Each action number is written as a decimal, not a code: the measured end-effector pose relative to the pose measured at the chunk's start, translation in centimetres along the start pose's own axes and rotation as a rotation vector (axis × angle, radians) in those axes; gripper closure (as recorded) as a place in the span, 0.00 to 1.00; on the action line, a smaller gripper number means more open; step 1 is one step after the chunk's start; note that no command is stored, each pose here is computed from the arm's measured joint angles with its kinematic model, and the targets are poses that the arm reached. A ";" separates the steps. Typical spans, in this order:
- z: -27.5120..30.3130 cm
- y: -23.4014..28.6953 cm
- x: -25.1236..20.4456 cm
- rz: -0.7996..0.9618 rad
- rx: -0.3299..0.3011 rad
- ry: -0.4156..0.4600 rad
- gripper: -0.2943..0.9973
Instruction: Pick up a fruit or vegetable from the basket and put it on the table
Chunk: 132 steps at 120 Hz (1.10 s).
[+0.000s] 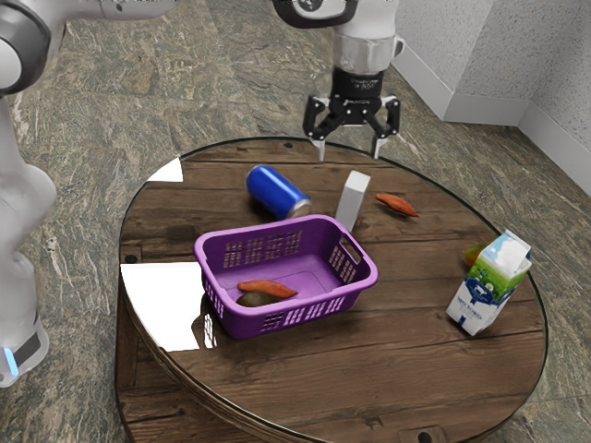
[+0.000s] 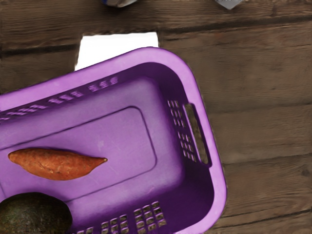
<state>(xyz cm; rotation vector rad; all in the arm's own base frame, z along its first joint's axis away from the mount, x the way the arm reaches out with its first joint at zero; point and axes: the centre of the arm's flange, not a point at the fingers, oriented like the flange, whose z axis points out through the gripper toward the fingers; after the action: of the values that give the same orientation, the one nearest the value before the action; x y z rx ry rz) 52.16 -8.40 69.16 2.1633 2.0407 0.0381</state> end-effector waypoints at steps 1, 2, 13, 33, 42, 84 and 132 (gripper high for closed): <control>0.0 0.0 -0.1 -0.009 0.000 0.001 0.23; 0.0 0.0 -0.1 -0.017 0.000 0.002 0.23; 0.0 0.0 -0.7 -0.109 -0.004 0.011 0.23; 0.0 0.1 -0.4 -0.261 -0.009 0.016 0.23; -0.7 -0.4 -0.6 -0.288 -0.019 0.008 0.23; -1.9 -1.6 -3.4 0.441 -0.028 -0.025 0.23; 3.5 -9.7 -7.4 1.424 0.090 -0.131 0.23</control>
<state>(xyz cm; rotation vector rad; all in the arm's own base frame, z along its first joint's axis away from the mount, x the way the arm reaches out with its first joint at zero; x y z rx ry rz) 42.54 -15.61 65.03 3.0075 0.1151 -0.0219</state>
